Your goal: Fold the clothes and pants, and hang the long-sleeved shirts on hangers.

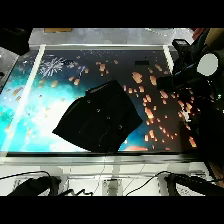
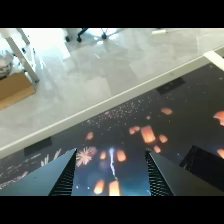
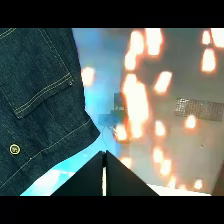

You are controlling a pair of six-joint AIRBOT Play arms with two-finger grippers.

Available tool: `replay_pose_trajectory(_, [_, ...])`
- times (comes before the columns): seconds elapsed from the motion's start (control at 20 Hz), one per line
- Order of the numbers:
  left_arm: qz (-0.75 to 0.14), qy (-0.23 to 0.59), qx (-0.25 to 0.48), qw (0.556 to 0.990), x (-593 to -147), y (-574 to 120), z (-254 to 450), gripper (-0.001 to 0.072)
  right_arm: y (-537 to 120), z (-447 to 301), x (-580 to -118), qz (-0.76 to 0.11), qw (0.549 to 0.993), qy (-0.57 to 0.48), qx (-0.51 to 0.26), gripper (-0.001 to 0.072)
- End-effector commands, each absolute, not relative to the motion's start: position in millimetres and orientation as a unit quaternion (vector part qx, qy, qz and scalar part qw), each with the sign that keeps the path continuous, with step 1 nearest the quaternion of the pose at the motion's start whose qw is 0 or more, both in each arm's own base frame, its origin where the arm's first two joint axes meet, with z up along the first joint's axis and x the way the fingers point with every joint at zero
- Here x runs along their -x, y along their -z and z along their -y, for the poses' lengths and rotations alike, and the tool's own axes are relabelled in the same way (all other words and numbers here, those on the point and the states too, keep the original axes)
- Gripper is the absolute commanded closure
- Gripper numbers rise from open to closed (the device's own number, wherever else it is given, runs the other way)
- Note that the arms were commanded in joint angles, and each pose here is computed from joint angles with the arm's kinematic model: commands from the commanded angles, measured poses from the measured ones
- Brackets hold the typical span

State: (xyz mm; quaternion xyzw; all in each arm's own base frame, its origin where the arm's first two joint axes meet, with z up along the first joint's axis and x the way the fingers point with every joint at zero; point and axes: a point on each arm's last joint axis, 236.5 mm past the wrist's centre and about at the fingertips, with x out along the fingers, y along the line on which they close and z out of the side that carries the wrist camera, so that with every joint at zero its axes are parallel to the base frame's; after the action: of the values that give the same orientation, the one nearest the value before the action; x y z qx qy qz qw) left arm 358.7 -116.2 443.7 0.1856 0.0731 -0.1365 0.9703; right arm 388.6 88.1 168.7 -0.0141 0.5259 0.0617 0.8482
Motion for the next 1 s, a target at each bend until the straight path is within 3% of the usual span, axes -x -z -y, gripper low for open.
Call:
replay_pose_trajectory(0.0, [-0.073,0.137,-0.186,0.97,-359.0,-443.3,116.7,0.0241,-168.9,-88.4,-388.5,-0.526,0.848,-0.062,0.014,0.067])
replay_pose_trajectory(0.95, [-0.076,0.138,-0.187,0.97,-365.9,-439.3,120.2,0.0241,-171.9,-90.8,-395.5,-0.512,0.856,-0.065,0.012,0.0669])
